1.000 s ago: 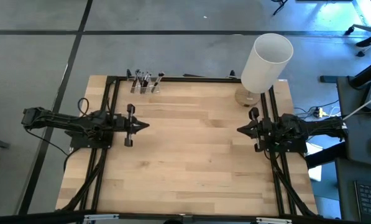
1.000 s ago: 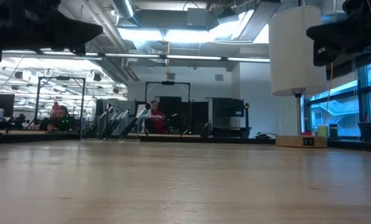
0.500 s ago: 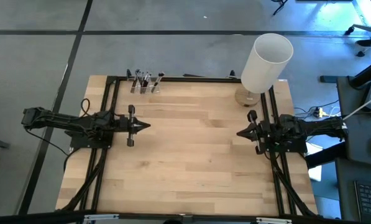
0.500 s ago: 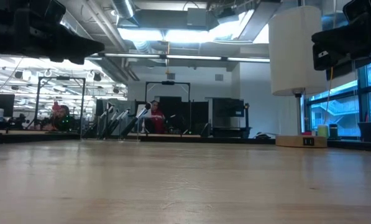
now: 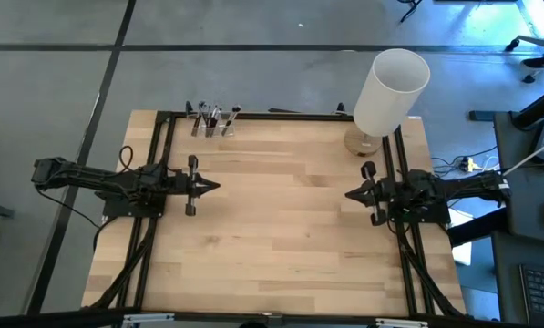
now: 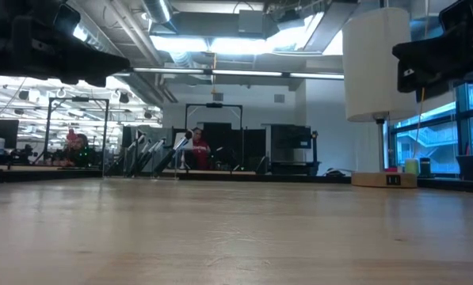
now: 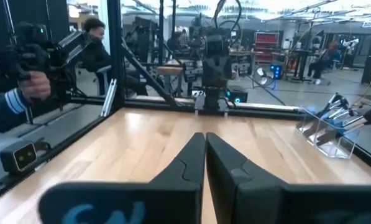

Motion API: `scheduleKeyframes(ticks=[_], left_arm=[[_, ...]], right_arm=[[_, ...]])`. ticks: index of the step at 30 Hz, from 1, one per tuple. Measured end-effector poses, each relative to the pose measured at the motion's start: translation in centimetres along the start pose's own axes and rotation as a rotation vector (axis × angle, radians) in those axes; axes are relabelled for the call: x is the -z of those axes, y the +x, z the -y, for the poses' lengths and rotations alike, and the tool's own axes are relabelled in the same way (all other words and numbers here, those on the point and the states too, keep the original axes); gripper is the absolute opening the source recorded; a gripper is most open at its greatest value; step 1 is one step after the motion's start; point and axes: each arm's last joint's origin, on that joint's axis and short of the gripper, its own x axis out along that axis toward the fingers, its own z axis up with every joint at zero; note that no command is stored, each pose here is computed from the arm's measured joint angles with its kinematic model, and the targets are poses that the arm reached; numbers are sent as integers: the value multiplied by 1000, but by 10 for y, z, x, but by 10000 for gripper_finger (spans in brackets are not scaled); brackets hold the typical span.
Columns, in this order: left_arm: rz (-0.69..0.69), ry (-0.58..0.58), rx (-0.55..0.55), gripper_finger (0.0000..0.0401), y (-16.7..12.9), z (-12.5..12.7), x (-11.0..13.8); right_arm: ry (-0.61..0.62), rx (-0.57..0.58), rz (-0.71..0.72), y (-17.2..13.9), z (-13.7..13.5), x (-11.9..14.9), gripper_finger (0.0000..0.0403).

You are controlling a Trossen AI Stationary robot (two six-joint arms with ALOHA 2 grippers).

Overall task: Put items in baskets/containers
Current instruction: Return to Home Position

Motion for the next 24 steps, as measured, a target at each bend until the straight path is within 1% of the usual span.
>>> scheduleKeyframes(ticks=[5, 12, 19, 24], left_arm=[[-11, -26, 23, 2, -2, 1, 1], [34, -17, 28, 3, -14, 0, -4], [22, -12, 29, 5, -27, -1, 0], [-3, 1, 41, 2, -29, -1, 1]], right_arm=[[-19, 0, -4, 0, 0, 0, 16], [-23, 0, 0, 0, 0, 0, 16], [-17, 0, 0, 0, 0, 0, 16], [-19, 1, 1, 0, 0, 0, 16]])
